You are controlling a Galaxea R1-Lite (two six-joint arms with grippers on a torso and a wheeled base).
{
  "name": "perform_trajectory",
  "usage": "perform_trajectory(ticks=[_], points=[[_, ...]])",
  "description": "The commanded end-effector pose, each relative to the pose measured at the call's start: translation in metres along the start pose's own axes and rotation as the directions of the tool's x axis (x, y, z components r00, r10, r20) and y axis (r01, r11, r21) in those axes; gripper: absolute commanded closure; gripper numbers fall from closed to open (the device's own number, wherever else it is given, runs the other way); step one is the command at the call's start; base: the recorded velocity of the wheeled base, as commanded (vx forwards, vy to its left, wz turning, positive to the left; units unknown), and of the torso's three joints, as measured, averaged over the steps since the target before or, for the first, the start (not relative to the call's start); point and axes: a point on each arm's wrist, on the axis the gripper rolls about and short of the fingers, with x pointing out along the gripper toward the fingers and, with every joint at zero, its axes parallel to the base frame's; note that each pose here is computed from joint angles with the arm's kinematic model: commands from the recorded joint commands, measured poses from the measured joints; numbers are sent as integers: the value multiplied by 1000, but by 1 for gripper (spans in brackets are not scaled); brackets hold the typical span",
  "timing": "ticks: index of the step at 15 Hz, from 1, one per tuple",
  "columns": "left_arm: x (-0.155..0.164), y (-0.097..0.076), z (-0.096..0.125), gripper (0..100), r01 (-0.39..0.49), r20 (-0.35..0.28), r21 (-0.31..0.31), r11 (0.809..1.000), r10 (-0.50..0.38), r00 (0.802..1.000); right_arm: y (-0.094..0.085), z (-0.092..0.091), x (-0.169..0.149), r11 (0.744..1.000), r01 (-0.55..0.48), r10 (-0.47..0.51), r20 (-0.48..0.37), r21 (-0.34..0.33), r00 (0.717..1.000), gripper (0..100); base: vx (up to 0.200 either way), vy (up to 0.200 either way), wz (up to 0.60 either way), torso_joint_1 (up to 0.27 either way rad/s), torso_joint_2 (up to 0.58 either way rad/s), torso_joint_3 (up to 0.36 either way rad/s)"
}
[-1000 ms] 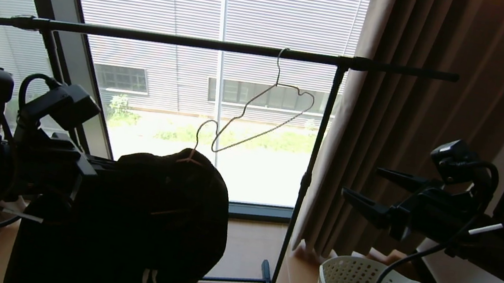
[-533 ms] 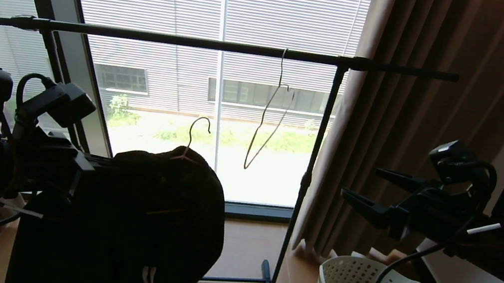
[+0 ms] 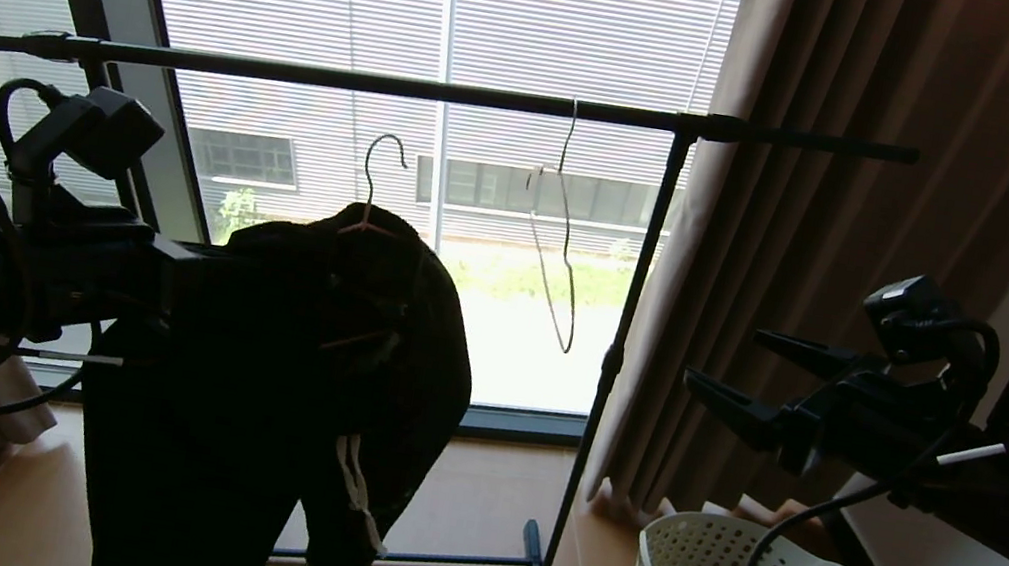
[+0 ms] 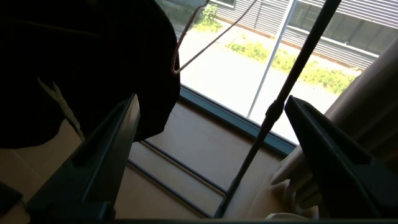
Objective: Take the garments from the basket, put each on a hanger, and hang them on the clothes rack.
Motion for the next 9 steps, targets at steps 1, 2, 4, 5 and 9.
perform_trajectory(ticks=[1, 2, 4, 5, 9], points=[[4, 2, 0, 100, -8, -1, 0, 1000, 8, 1000, -1, -2, 1, 1000, 1, -1, -2, 0, 1000, 0, 0, 0, 0, 90, -207, -139], [8, 2, -1, 100, -7, -10, -4, 1000, 7, 1000, -1, -3, 2, 1000, 1, -1, -5, 1, 1000, 0, 0, 0, 0, 154, -383, -237], [16, 5, -2, 100, -7, -7, -3, 1000, 7, 1000, -1, -3, 1, 1000, 2, -2, -5, 1, 1000, 0, 0, 0, 0, 215, -525, -295], [18, 5, -1, 100, -6, 13, -6, 1000, 6, 1000, -1, -3, 1, 1000, 2, -2, -7, 0, 1000, 0, 0, 0, 0, 203, -491, -281], [21, 1, 2, 100, 9, 33, -21, 1000, -8, 999, -1, -4, 2, 1000, 2, -2, -8, 1, 1000, 0, 0, 0, 0, 177, -400, -238]])
